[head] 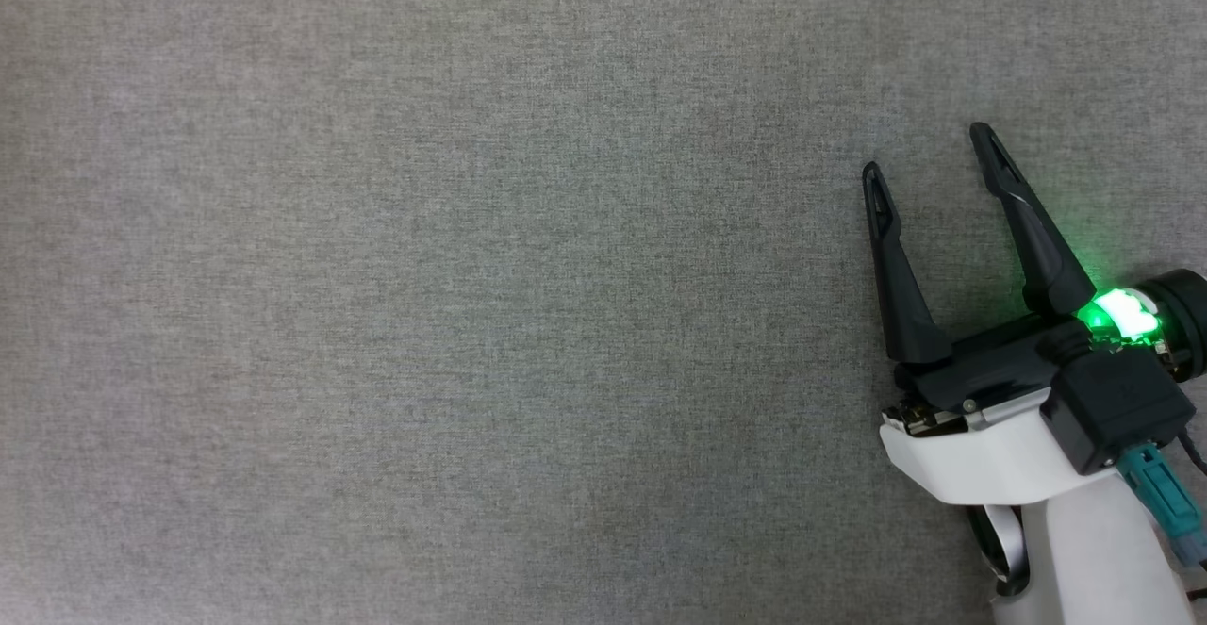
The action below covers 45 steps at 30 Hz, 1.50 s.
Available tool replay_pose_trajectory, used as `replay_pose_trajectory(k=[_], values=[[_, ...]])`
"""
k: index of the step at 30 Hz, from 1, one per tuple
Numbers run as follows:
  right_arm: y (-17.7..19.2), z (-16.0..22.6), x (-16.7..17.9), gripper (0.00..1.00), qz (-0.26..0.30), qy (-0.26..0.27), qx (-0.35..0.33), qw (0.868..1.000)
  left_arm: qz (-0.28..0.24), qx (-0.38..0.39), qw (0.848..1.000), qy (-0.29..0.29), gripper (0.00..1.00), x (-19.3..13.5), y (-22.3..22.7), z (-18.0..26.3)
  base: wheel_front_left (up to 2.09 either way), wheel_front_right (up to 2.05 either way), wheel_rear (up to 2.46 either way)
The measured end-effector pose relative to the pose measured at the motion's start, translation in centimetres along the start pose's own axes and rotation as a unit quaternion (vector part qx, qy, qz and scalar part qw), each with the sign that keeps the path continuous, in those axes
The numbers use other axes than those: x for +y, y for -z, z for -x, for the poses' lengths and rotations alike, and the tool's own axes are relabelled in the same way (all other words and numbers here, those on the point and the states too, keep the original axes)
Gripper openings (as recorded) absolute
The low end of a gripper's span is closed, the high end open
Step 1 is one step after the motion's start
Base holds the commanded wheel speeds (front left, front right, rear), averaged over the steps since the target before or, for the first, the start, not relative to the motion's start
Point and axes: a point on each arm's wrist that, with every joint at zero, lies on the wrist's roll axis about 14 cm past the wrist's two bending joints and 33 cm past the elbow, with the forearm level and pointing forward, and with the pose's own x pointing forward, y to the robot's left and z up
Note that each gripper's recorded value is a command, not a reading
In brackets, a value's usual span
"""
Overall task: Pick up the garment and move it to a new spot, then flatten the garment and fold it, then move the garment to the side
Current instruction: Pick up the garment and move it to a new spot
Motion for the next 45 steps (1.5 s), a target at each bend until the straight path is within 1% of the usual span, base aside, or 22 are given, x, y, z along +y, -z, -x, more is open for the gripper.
replay_pose_trajectory(k=[2,5,8,9,13,16,18,22,26,27,30,31,34,36,39,41,45], values=[[-0.1,0.0,0.0,1.00,0.000,0.001,0.000,1.000,0.000,0.000,1.000,0.002,0.00,-0.1,0.1,0.0,0.00,0.00,0.00],[-0.3,0.1,-0.1,1.00,0.002,0.002,0.000,1.000,0.011,-0.017,1.000,0.006,0.00,-0.3,-0.1,0.2,0.00,0.00,0.00],[-0.8,0.2,0.0,1.00,0.007,0.001,-0.003,1.000,0.011,-0.034,0.999,0.008,0.00,-0.4,-0.3,0.9,0.00,0.00,0.00],[-1.0,0.3,0.0,1.00,0.008,0.001,-0.004,1.000,0.007,-0.043,0.999,0.007,0.00,-0.5,-0.5,1.2,0.00,0.00,0.00],[-1.9,0.7,0.0,1.00,0.014,0.001,-0.006,1.000,-0.044,-0.112,0.993,-0.001,0.00,-1.1,-2.3,3.3,0.00,0.00,0.00],[-2.8,1.3,0.3,1.00,0.017,-0.001,-0.008,1.000,-0.053,-0.180,0.982,0.010,0.00,-2.0,-4.4,5.8,0.00,0.00,0.00],[-3.7,1.7,0.5,1.00,0.021,-0.002,-0.014,1.000,-0.066,-0.238,0.969,0.009,0.00,-2.3,-6.0,8.0,0.00,0.00,0.00],[-5.9,2.5,0.8,1.00,0.024,-0.002,-0.033,0.999,-0.078,-0.316,0.945,0.022,0.00,-3.7,-7.7,11.8,0.00,0.00,0.00],[-8.3,3.8,0.9,1.00,0.025,0.003,-0.056,0.998,-0.105,-0.401,0.909,0.041,0.00,-5.7,-9.4,16.9,0.00,0.00,0.00],[-9.5,4.5,0.9,1.00,0.025,0.006,-0.068,0.997,-0.128,-0.439,0.888,0.049,0.00,-7.0,-10.1,19.6,0.00,0.00,0.00],[-11.2,5.8,0.8,1.00,0.027,0.015,-0.085,0.996,-0.146,-0.501,0.849,0.077,0.00,-9.6,-11.2,24.0,0.00,0.00,0.00],[-11.8,6.2,0.7,1.00,0.028,0.018,-0.091,0.995,-0.153,-0.523,0.834,0.086,0.00,-10.5,-11.6,25.6,0.00,0.00,0.00],[-13.4,7.3,0.4,1.00,0.034,0.028,-0.108,0.993,-0.175,-0.588,0.781,0.114,0.00,-13.6,-12.6,30.4,0.00,0.00,0.00],[-14.2,8.1,-0.1,1.00,0.038,0.037,-0.117,0.992,-0.185,-0.620,0.751,0.134,0.00,-15.8,-12.8,33.0,0.00,0.00,0.00],[-15.2,9.0,-1.0,1.00,0.044,0.053,-0.128,0.989,-0.199,-0.654,0.710,0.170,0.00,-19.6,-12.8,35.8,0.00,0.00,0.00],[-15.5,9.7,-1.6,1.00,0.046,0.065,-0.132,0.988,-0.206,-0.664,0.691,0.197,0.00,-22.3,-12.5,36.7,0.00,0.00,0.00],[-15.6,11.1,-3.0,1.00,0.048,0.090,-0.132,0.986,-0.228,-0.661,0.667,0.258,0.00,-28.3,-10.6,36.6,0.00,0.00,0.00]])
